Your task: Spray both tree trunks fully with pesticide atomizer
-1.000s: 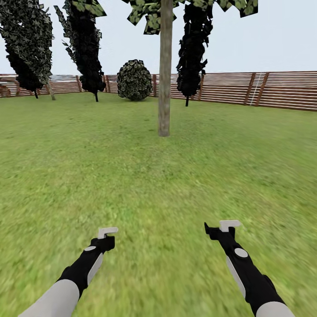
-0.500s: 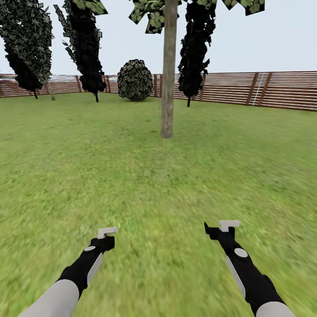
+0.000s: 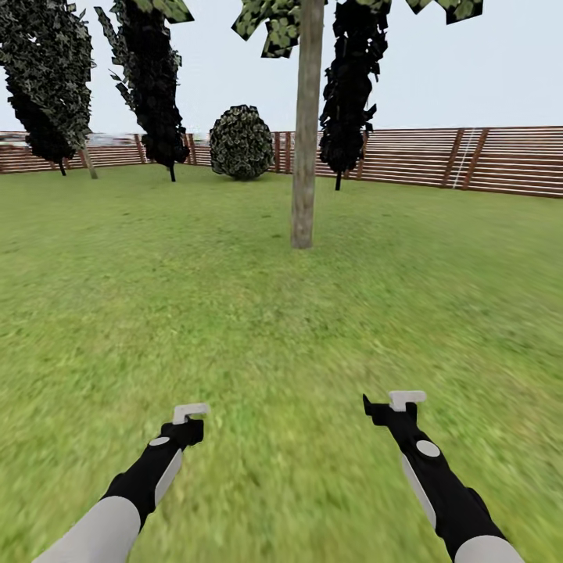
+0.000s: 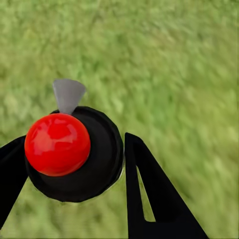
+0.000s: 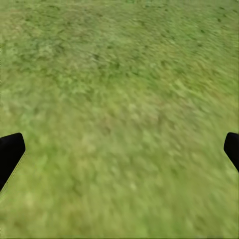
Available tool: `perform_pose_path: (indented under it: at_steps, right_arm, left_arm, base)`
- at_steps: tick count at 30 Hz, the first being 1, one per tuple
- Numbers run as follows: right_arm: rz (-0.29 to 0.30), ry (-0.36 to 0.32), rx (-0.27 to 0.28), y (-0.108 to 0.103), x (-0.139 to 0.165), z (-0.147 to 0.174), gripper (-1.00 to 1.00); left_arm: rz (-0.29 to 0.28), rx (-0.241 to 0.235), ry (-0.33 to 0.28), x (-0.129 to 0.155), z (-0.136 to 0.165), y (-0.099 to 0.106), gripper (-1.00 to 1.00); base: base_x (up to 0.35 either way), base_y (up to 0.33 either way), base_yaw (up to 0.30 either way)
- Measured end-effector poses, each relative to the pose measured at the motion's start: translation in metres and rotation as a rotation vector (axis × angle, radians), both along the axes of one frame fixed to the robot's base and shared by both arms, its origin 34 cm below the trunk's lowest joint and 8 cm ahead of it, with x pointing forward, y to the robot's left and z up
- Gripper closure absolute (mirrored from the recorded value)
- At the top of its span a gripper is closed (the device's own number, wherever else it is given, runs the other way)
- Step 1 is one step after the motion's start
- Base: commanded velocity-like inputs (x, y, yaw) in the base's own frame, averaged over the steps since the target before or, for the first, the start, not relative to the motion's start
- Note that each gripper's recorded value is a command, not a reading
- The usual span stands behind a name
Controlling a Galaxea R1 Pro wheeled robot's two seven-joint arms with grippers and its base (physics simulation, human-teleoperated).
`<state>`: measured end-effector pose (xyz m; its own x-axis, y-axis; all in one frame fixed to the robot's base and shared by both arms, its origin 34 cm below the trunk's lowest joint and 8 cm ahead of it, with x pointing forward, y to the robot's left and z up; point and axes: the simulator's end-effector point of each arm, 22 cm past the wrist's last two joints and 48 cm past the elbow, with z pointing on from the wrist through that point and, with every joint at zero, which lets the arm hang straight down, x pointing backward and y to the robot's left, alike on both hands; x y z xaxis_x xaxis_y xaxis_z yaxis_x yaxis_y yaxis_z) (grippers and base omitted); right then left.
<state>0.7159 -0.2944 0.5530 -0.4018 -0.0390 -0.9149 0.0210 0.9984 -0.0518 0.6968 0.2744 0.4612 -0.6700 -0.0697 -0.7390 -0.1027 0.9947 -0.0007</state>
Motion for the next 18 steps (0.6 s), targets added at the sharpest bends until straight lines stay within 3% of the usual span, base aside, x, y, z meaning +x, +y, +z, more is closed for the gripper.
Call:
perform_pose_path:
  at_steps: [18]
  right_arm:
    - [0.0,-0.005,0.0,0.0001,0.0006,0.0014,-1.0]
  left_arm:
    - [0.005,0.002,0.0,-0.0002,0.0,0.0022,1.0]
  base:
    - [0.296,0.181,-0.015]
